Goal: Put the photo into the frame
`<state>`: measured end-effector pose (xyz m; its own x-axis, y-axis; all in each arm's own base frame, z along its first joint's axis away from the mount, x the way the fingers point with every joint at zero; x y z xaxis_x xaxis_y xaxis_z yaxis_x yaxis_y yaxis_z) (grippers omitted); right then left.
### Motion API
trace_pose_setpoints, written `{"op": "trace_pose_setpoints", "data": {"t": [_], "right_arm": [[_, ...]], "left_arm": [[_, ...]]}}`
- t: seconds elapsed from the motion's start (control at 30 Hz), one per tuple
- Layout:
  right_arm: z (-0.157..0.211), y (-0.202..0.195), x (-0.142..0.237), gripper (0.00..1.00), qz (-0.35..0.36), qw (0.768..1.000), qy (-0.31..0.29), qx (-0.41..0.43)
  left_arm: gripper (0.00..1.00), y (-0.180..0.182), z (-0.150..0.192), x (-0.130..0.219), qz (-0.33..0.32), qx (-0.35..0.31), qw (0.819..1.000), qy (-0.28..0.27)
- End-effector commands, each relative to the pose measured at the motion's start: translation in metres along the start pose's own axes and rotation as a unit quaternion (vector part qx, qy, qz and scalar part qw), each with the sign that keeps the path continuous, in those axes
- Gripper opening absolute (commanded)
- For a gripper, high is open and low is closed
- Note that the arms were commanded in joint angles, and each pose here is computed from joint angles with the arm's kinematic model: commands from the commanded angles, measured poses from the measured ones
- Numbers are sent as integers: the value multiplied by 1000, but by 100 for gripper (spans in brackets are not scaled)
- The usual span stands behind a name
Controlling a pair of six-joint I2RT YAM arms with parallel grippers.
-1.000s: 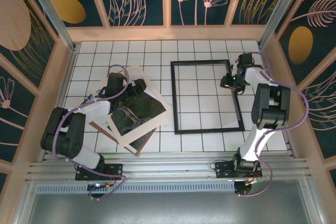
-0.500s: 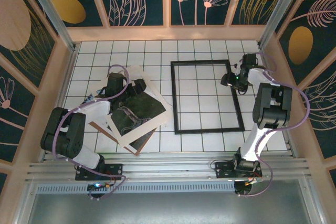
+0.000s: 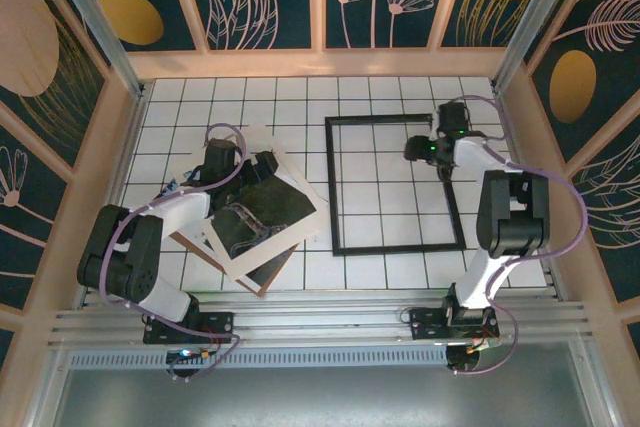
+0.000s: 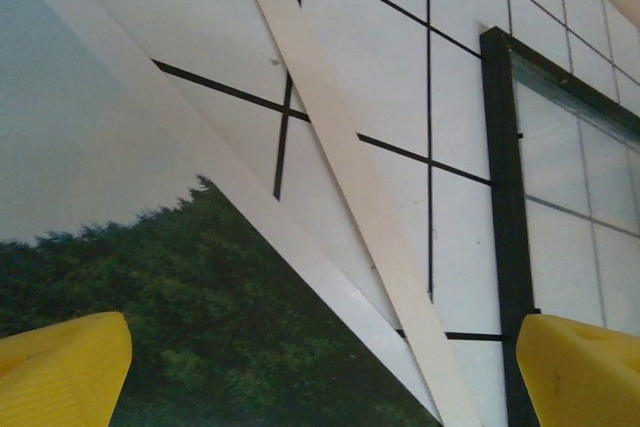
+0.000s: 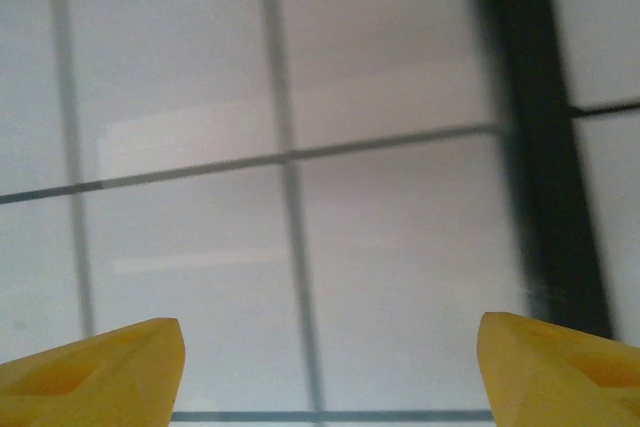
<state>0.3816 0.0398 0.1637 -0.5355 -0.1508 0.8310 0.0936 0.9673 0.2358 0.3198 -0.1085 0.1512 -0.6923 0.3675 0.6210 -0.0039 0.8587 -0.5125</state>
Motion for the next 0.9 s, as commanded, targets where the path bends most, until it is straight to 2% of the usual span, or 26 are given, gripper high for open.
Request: {"op": "trace_pose_setpoints", "data": {"t": [0.0, 0.1, 0.23, 0.33, 0.4, 0.53, 0.67, 0.87], "right_arm": [[-7, 24, 10, 82, -7, 997, -71, 16], [8, 81, 4, 85, -88, 991, -78, 65], [39, 167, 2, 85, -164, 970, -91, 152], [58, 215, -2, 84, -224, 955, -85, 174], [69, 239, -11, 82, -242, 953, -69, 171], [80, 268, -39, 80, -208, 965, -39, 157], [78, 278, -64, 78, -174, 973, -18, 148], [85, 285, -85, 77, -178, 975, 25, 133]], "left_arm": [[99, -4, -9, 11, -27, -28, 999, -20], [99, 1, -9, 19, -65, -36, 997, -34], [99, 13, -7, 33, -130, -34, 989, -55], [98, 30, -5, 47, -181, -19, 981, -66], [98, 48, -5, 56, -193, 14, 979, -66], [98, 74, -3, 69, -215, 67, 971, -76], [99, 87, 2, 63, -235, 84, 966, -60], [97, 94, 10, 54, -251, 79, 964, -31]]}}
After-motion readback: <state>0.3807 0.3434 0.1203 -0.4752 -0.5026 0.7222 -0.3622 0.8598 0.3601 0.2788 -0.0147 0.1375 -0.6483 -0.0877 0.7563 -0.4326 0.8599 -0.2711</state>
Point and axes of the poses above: each hand's point on the last joint's axis, 136 mm out from that joint toward the fingers, its own x axis back along the fingers, its own y axis along the line the jaws close on, z = x × y, the point moved 10 cm from there along x, back along the fingers, and after that the axes turned 5 degrees about -x, right-handed, at the moved point
